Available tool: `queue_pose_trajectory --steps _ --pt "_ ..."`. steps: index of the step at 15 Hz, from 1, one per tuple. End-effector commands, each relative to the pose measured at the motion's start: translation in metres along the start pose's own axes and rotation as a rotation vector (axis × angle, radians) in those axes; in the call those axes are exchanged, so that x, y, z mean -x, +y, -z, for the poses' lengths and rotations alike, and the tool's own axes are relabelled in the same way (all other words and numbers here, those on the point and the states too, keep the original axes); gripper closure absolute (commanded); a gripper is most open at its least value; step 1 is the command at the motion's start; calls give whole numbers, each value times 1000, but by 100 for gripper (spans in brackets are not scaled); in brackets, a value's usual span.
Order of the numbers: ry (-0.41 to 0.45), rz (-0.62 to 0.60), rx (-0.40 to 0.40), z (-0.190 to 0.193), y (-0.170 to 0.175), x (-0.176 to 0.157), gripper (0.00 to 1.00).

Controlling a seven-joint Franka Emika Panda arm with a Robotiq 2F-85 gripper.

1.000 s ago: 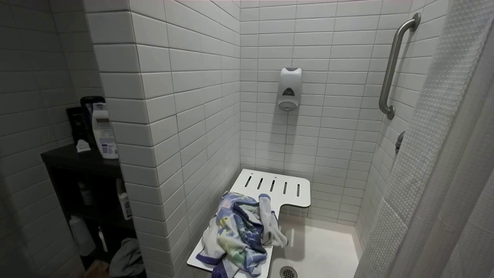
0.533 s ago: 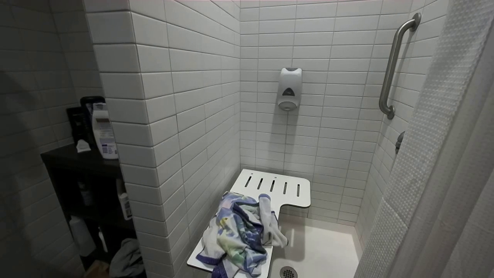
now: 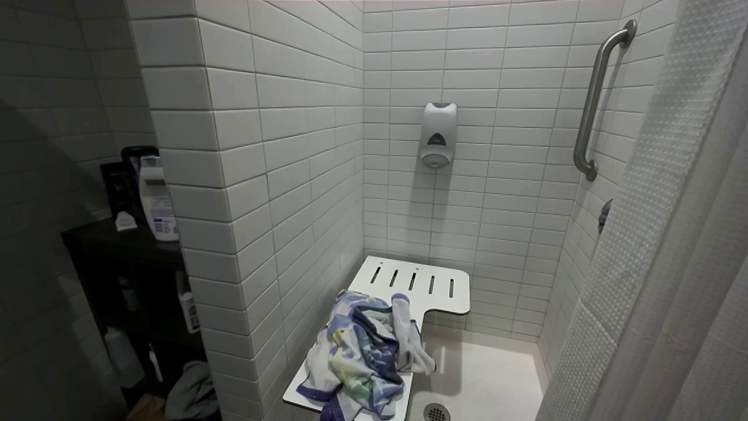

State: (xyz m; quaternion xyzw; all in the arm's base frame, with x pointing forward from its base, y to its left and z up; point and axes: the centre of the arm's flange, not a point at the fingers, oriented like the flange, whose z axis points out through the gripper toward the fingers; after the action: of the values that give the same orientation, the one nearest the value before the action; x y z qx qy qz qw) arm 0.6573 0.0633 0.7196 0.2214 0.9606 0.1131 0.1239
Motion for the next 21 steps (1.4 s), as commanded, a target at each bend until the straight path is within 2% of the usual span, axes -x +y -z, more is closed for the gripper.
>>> queue_pose_trajectory --steps 1,6,11,14,17,19,21 --pt "5 -29 19 25 12 17 35" --pt "-4 -60 23 42 10 14 2" --pt "-19 -68 38 64 11 4 0" --pt "-41 -23 54 96 23 -37 0" --pt "-77 -168 -61 133 26 -82 0" --pt "-112 -257 -134 160 13 -108 0" --pt "-112 -352 -197 183 -9 -130 0"
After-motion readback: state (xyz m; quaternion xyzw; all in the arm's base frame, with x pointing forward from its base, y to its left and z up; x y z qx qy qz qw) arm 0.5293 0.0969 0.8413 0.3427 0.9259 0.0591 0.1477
